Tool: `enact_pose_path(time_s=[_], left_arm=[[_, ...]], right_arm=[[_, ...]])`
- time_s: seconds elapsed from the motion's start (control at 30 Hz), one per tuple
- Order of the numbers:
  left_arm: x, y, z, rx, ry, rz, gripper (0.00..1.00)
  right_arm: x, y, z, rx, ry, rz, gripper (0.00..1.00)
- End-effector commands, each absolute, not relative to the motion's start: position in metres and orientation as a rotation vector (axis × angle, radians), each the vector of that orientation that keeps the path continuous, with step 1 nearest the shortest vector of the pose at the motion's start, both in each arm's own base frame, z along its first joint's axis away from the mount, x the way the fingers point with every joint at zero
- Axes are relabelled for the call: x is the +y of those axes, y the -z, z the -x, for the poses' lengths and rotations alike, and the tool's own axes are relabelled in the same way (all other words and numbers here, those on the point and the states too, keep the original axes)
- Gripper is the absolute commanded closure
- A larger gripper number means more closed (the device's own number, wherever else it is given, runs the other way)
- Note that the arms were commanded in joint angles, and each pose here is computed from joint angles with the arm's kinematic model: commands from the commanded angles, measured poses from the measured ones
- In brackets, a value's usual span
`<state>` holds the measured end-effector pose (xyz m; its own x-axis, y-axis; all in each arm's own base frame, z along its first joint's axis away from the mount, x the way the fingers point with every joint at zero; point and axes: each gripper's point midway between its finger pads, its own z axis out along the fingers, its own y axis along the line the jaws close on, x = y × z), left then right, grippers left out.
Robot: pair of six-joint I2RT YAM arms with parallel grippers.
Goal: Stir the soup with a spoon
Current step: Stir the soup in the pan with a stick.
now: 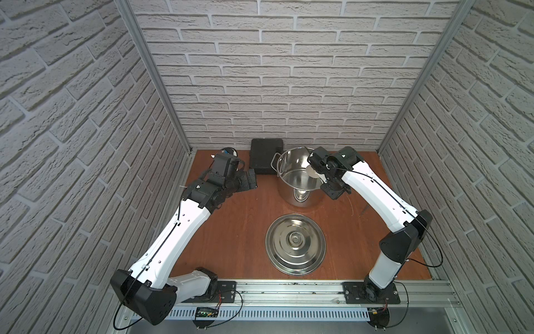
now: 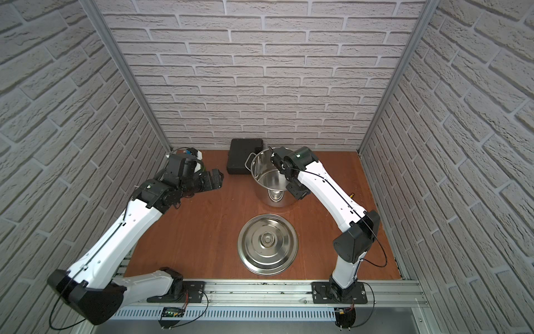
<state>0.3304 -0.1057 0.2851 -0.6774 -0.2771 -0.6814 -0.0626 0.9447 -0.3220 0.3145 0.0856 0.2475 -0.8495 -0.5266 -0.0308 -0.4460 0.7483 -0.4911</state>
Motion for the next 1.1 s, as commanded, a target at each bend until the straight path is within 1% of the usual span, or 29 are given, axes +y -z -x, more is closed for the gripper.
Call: enact_pose_path(time_s=[0.0, 0.13, 0.27, 0.4, 0.57, 0.73, 0.77, 1.07], left_arm=[[-0.111, -0.287, -0.334, 2.280, 0.373, 0.233, 0.02], [-0.110, -0.288, -0.332, 2.280, 0.375, 0.233, 0.02], [-0.107, -0.289, -0.328, 2.277, 0.367, 0.236, 0.02], [-0.104, -0.288, -0.323, 2.276, 0.355, 0.243, 0.02], [-0.101, -0.284, -0.319, 2.278, 0.346, 0.248, 0.02], [-0.103, -0.279, -0.321, 2.286, 0.357, 0.256, 0.02], [-0.104, -0.279, -0.322, 2.283, 0.363, 0.255, 0.02], [-0.112, -0.278, -0.332, 2.283, 0.391, 0.253, 0.02]], right_arm=[[0.086, -0.257, -0.341, 2.714, 0.738, 0.714, 0.98], [0.107, -0.256, -0.366, 2.714, 0.670, 0.700, 0.98], [0.135, -0.240, -0.377, 2.729, 0.608, 0.761, 0.98], [0.154, -0.230, -0.372, 2.730, 0.602, 0.834, 0.98], [0.171, -0.227, -0.352, 2.726, 0.597, 0.930, 0.98], [0.162, -0.230, -0.334, 2.751, 0.621, 0.921, 0.98], [0.156, -0.241, -0.328, 2.736, 0.612, 0.902, 0.98], [0.121, -0.254, -0.298, 2.708, 0.698, 0.891, 0.98]])
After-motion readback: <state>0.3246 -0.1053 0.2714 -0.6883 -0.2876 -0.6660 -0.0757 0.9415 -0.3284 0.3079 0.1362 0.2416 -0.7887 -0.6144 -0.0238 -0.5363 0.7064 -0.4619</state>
